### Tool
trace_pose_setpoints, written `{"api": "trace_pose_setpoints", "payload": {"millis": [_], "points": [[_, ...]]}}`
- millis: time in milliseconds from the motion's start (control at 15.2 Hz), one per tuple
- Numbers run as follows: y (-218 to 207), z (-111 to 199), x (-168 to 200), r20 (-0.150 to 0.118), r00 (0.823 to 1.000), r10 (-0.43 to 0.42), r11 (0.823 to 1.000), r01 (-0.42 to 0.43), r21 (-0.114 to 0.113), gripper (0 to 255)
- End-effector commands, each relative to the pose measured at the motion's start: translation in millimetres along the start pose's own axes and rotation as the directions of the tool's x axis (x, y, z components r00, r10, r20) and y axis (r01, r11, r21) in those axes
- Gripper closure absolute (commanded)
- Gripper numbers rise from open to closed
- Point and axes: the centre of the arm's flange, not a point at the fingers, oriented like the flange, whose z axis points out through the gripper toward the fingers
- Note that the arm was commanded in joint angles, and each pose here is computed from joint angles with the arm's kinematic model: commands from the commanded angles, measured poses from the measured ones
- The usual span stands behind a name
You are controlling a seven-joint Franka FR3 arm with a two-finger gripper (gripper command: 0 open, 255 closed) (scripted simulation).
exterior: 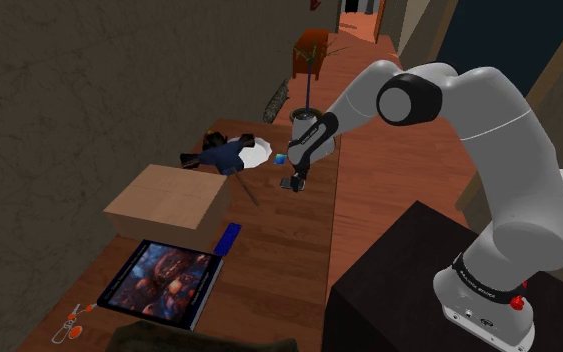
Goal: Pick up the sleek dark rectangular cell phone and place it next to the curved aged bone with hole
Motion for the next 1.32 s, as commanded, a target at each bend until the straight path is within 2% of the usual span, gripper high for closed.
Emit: {"api": "trace_pose_setpoints", "payload": {"millis": [0, 264, 330, 924, 1254], "points": [[0.2, 0.4, 0.0, 0.0, 1.0, 0.0, 1.0, 0.0, 0.0, 0], [0.2, 0.4, 0.0, 0.0, 1.0, 0.0, 1.0, 0.0, 0.0, 0], [0.2, 0.4, 0.0, 0.0, 1.0, 0.0, 1.0, 0.0, 0.0, 255], [0.1, 0.4, 0.0, 0.0, 1.0, 0.0, 1.0, 0.0, 0.0, 255], [-0.2, -26.0, 0.2, 0.0, 1.0, 0.0, 1.0, 0.0, 0.0, 255]]}}
